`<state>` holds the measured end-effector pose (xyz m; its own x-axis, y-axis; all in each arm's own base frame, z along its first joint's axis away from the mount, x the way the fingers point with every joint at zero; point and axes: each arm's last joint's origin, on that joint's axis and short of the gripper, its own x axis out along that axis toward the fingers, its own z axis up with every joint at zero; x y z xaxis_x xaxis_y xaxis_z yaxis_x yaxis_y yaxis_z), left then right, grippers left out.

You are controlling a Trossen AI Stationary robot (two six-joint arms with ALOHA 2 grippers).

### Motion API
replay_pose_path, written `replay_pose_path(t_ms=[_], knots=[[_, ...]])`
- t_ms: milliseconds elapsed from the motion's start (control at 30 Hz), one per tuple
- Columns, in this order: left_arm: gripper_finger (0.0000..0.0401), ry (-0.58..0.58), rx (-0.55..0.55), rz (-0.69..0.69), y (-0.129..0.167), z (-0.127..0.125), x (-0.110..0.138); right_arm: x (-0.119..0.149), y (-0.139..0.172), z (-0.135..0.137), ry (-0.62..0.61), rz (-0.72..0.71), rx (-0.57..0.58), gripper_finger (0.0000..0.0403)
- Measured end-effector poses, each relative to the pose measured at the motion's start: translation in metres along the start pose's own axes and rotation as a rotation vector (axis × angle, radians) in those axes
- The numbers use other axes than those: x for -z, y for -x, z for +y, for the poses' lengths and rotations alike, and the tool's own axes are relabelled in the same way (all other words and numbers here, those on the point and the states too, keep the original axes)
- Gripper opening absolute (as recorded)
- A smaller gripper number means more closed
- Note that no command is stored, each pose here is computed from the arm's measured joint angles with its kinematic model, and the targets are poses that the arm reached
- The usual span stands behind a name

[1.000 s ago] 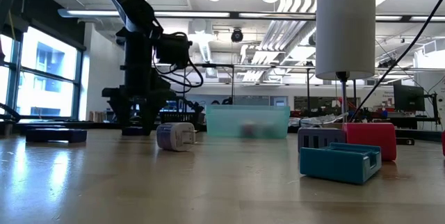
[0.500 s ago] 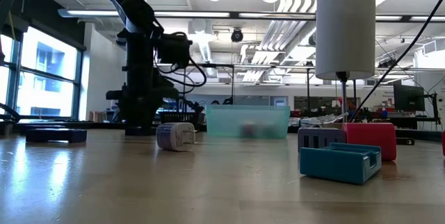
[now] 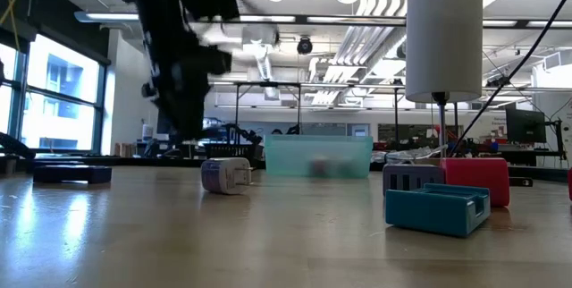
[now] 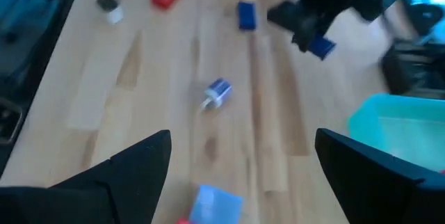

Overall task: Pick & Place Office items
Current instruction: Put the top purple digital clock into the black bin

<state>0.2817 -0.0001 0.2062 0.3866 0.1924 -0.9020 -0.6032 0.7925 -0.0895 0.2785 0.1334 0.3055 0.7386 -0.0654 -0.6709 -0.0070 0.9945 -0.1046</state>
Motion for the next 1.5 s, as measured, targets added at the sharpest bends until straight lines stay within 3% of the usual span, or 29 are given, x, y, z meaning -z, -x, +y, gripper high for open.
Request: replay_pose_path(t_ms=[233,400,667,900,1067,1500], knots=[[0.0152,-0.176,0.345,-0.107,0.032,-0.068,0.035,0.008,-0.037,0.02,0.083,0.084,-0.136,0.0344],[0.0154,-0.228,0.533,-0.145,0.043,-0.095,0.048,0.0,-0.058,0.036,0.264,-0.045,-0.215,0.0334],[0.0156,-0.235,0.843,-0.162,0.055,-0.11,0.037,-0.013,-0.054,0.041,0.519,-0.212,0.01,0.0289],[0.0157,-0.242,0.91,-0.249,0.061,-0.113,0.029,-0.009,-0.065,0.043,0.608,-0.195,-0.065,0.0271],[0.0158,-0.224,0.879,-0.245,0.05,-0.113,0.025,-0.012,-0.075,0.043,0.637,-0.24,-0.064,0.027],[0.0158,-0.243,0.997,-0.23,0.041,-0.117,0.016,-0.017,-0.077,0.035,0.626,-0.266,-0.12,0.027]])
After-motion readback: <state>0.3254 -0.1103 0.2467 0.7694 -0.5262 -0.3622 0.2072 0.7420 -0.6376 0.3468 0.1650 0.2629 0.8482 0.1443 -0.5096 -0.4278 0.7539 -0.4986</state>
